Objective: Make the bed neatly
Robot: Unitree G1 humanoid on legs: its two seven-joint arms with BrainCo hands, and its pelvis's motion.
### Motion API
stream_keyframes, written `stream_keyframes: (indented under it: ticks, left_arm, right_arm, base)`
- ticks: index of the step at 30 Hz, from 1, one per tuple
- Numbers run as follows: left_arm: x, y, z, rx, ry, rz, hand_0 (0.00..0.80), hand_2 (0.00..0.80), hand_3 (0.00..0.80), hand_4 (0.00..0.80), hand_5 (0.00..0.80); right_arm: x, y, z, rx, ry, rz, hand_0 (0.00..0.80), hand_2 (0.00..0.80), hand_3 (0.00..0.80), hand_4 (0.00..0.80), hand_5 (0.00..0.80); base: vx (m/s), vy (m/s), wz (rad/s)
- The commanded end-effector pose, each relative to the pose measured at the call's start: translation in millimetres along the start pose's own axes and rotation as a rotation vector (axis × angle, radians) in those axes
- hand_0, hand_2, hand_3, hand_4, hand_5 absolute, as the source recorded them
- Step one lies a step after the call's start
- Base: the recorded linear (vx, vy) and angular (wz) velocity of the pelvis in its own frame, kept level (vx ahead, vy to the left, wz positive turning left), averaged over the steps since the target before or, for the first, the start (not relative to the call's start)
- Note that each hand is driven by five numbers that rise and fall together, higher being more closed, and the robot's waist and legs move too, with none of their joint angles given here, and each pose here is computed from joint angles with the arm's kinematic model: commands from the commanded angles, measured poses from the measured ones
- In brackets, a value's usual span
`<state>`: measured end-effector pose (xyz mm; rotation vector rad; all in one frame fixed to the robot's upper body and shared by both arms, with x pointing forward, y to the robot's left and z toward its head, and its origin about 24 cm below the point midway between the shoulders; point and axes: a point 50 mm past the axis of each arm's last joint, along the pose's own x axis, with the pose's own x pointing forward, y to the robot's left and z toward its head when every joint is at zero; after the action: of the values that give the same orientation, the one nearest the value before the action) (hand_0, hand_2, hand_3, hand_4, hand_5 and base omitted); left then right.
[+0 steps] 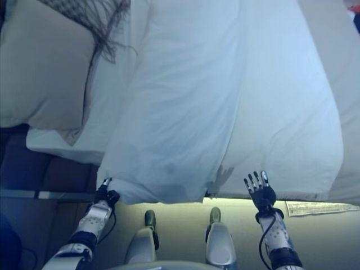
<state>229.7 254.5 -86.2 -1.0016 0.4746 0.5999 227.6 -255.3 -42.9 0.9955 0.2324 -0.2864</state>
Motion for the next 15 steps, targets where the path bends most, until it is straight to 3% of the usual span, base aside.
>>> stream_keyframes:
  ticks: [1,10,15]
  left_arm:
    - [-17,68,18,0.027,-0.050,0.297,0.800,0.800,0.800,0.800,0.800]
    - [-27,90,10,0.109,-0.018,0.325,0.800,0.800,0.800,0.800,0.800]
    - [-20,74,18,0.121,-0.063,0.247,0.800,0.800,0.800,0.800,0.800]
  right_arm:
    - [0,18,14,0.014,-0.084,0.105,0.000,0.000,0.000,0.000,0.000]
    - [4,37,29,0.019,-0.151,0.212,0.000,0.000,0.000,0.000,0.000]
    - [7,56,38,0.006,-0.195,0.295,0.000,0.000,0.000,0.000,0.000]
  base:
    - [-0.067,-0.002,0.02]
    - [-0.092,-0.007,0.05]
    - [-0.139,0.030,0.01]
